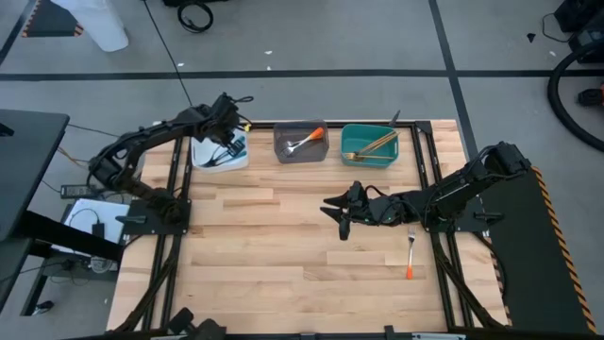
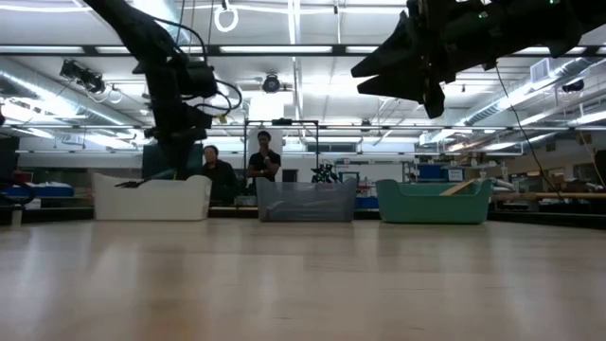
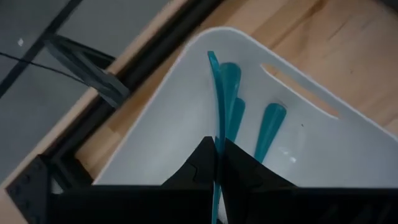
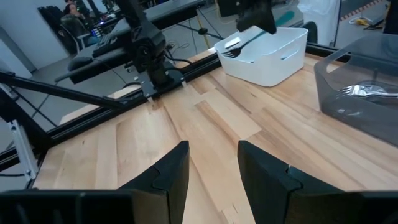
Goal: Sort silverware by color (type)
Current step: Put the blue fork into the white bin
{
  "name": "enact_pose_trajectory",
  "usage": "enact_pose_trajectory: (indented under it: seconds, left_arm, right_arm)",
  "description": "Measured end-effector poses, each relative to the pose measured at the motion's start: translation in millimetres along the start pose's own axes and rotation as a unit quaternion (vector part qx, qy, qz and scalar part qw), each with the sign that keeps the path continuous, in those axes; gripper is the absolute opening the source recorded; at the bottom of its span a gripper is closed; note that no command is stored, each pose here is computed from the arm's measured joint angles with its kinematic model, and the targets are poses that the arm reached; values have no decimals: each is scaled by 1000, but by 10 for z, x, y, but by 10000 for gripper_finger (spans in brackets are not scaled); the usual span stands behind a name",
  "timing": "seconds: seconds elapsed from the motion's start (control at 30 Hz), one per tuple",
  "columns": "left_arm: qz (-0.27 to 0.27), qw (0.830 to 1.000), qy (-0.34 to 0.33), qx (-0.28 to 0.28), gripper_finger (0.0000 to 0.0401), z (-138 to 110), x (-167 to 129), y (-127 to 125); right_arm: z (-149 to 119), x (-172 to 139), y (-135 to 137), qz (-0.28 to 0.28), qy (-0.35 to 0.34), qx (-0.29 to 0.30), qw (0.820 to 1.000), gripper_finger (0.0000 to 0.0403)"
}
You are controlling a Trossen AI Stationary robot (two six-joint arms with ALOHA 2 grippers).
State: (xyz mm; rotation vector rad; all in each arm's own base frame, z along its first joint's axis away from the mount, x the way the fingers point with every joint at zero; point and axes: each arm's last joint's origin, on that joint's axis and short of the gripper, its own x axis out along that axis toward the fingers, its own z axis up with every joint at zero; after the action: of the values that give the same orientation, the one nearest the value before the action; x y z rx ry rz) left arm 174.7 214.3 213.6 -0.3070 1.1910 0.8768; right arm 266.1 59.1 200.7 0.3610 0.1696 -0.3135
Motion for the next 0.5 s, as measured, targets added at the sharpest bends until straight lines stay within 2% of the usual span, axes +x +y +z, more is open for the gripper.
enact_pose_trajectory:
  seconds: [0.5]
  left_arm:
    - [-6, 998, 60, 16, 15, 6, 434, -83]
  right_arm:
    - [-2, 0, 5, 8, 4, 0, 1000, 147]
